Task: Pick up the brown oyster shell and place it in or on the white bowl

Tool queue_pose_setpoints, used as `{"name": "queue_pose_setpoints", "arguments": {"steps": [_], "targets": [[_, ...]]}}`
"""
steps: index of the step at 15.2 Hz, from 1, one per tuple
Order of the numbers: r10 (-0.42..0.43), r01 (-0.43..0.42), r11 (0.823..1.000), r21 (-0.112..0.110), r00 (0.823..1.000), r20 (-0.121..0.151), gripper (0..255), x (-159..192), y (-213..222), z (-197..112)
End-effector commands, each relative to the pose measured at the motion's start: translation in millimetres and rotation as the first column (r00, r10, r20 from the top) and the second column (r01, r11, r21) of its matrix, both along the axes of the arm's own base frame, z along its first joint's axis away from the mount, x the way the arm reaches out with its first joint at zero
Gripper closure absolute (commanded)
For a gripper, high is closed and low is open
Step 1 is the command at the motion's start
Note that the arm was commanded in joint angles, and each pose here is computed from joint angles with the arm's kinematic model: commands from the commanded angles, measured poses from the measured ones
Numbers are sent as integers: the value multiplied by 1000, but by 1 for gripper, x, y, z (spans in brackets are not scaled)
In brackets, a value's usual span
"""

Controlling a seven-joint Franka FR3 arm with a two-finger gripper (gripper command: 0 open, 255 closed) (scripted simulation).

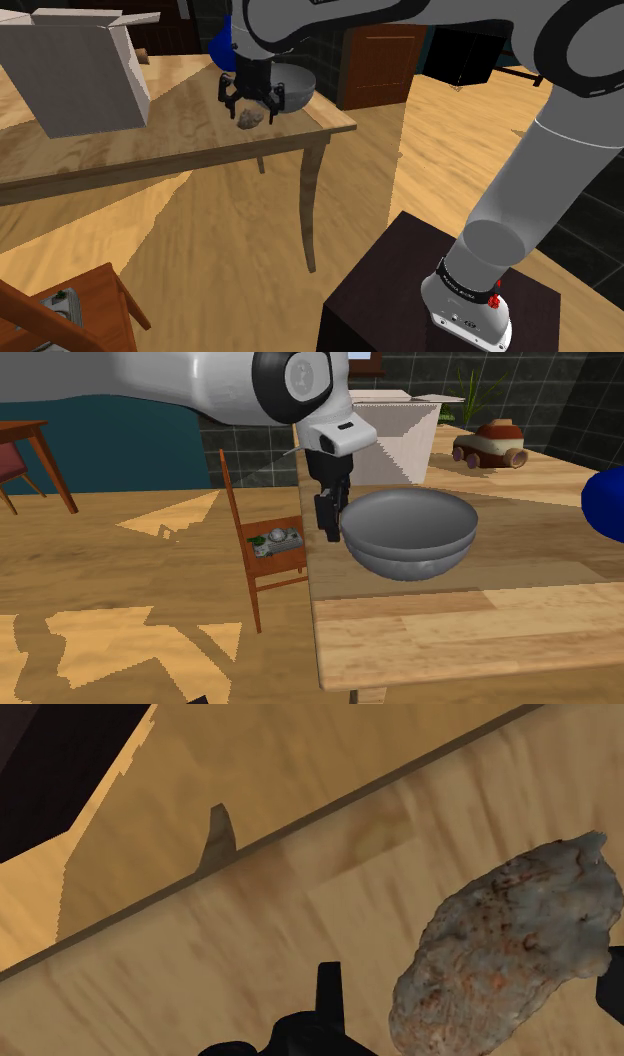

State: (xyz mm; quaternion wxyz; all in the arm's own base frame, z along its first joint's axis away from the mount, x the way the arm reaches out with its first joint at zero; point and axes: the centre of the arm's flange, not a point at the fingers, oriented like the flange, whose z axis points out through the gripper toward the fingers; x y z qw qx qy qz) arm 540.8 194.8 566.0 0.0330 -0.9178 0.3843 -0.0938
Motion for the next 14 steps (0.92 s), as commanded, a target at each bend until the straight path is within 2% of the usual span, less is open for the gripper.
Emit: {"name": "queue_pose_setpoints", "arguments": {"steps": [1, 7, 8, 14], "targets": [[0, 0, 1000, 0, 1000, 1, 0, 0, 0, -2], [0, 0, 1000, 0, 1000, 0, 0, 0, 0, -2], [0, 0, 1000, 0, 1000, 0, 255, 0, 0, -2], [0, 0, 1000, 0, 1000, 0, 255, 0, 1, -1]]}}
